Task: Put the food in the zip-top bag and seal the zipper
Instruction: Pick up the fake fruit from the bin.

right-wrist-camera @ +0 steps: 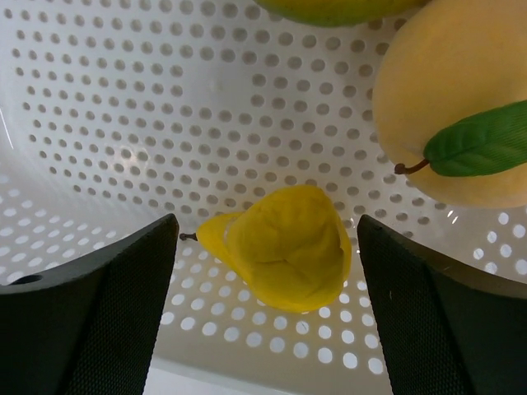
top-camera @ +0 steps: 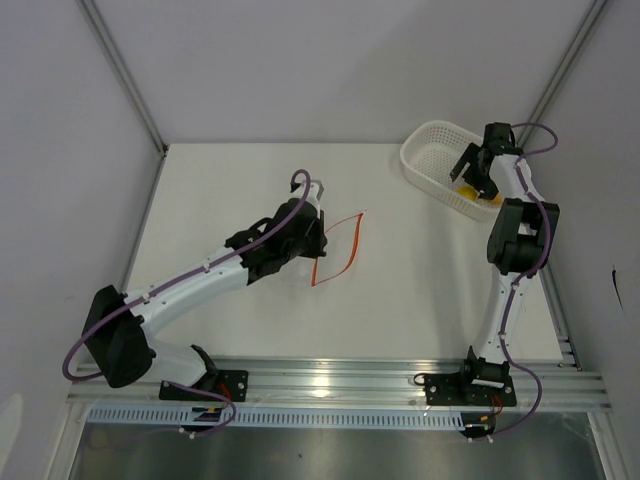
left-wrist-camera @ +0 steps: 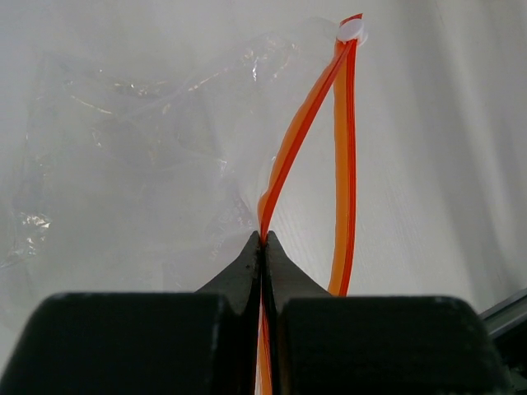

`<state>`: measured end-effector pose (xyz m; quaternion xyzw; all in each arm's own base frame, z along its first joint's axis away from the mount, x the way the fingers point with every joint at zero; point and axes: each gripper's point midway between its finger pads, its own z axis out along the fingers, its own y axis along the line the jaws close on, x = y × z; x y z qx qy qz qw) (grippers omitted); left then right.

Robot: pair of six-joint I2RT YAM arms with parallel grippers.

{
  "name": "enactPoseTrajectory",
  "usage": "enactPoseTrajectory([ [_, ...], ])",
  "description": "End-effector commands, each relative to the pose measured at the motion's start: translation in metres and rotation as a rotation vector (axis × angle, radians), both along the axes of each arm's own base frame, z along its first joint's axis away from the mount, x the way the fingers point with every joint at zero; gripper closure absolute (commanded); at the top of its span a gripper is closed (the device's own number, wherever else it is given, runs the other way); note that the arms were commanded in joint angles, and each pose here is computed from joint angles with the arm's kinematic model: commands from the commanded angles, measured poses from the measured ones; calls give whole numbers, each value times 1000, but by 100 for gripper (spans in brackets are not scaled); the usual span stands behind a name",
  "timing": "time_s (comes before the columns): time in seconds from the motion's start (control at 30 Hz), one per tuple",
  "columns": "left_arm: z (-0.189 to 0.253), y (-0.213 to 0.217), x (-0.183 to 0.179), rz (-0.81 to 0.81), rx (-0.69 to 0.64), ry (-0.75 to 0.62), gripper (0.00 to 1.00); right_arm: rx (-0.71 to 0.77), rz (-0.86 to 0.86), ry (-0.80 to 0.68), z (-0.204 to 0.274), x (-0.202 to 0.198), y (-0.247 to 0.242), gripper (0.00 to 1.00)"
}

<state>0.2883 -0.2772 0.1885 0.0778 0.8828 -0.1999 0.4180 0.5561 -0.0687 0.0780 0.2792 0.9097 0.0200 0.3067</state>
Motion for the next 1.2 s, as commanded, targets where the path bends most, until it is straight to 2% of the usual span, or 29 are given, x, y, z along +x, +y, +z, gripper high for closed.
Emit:
enactPoseTrajectory([
  [0.0, 20, -6, 8, -9, -35, -37, 99, 28, 3, 9, -9, -2, 3, 10],
  [0.43, 17, -4, 9, 1, -36, -28, 100, 30, 27, 43, -27, -6, 5, 23],
  [0.53, 10, -2, 10, 10, -24, 6, 99, 36, 27, 49, -27, -1, 3, 39],
  [0.57, 11, -2, 10, 10, -23, 8, 99, 34, 31, 54, -27, -1, 2, 49],
  [0.63, 11, -1, 11, 10, -15, -3, 99, 31, 32, 47, -26, 2, 1, 56],
  [0.67, 11, 0, 12, 16, -14, -4, 99, 33, 29, 47, -27, 2, 1, 67],
  [0.77, 12, -3, 11, 10, -34, 19, 99, 71, 41, 42, -28, 4, 5, 81],
  [0.9, 8, -8, 11, -4, -39, 42, 99, 50, 32, 27, -21, 5, 1, 91],
  [0.93, 10, -9, 13, 0, -37, 45, 99, 46, 28, 11, -13, 7, -1, 97],
  [1.17, 8, -9, 16, 13, -17, 51, 99, 44, 14, -89, 33, 16, -4, 100],
])
